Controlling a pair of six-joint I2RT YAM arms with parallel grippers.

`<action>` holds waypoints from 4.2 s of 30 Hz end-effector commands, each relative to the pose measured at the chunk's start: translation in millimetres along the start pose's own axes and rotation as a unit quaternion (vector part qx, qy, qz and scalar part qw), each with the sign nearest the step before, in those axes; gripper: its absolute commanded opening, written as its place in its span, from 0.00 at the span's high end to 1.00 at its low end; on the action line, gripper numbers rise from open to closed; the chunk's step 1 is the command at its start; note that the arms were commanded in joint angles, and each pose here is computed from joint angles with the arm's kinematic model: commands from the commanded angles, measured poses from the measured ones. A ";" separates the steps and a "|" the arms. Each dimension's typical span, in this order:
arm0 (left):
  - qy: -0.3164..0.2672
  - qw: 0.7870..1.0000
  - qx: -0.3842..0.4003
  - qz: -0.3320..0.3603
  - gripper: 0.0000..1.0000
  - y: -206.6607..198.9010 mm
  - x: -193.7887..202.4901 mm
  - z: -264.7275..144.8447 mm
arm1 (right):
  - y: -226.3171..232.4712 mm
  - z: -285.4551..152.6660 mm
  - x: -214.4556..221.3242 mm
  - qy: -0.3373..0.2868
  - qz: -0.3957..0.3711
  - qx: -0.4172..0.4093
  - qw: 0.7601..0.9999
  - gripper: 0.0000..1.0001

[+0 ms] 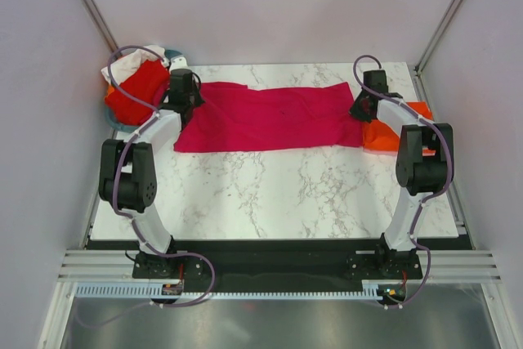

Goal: Fold and stack the t-shirts
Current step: Fold the tshirt

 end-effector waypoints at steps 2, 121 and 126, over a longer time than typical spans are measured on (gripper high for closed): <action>-0.019 1.000 -0.014 -0.001 0.98 5.2 -15.7 -3.2 | -0.5 -3.3 -12.2 -0.031 0.018 -0.007 0.999 1.00; 0.111 0.868 -0.170 -0.452 0.63 7.1 159.4 -50.6 | -88.4 -107.7 93.2 -0.105 0.112 -0.183 0.971 0.62; 0.097 0.875 -0.178 -0.440 0.94 12.7 156.1 -46.7 | -89.4 -107.5 93.6 -0.106 0.111 -0.181 0.971 0.62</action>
Point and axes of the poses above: each gripper's point midway between its finger pads, its own z axis out along the fingers, its own y axis along the line the jaws close on, x = y × z, the point moved 8 cm from there along -z, back along the fingers, and after that the axes turned 15 degrees about z, right-handed, at the moved point
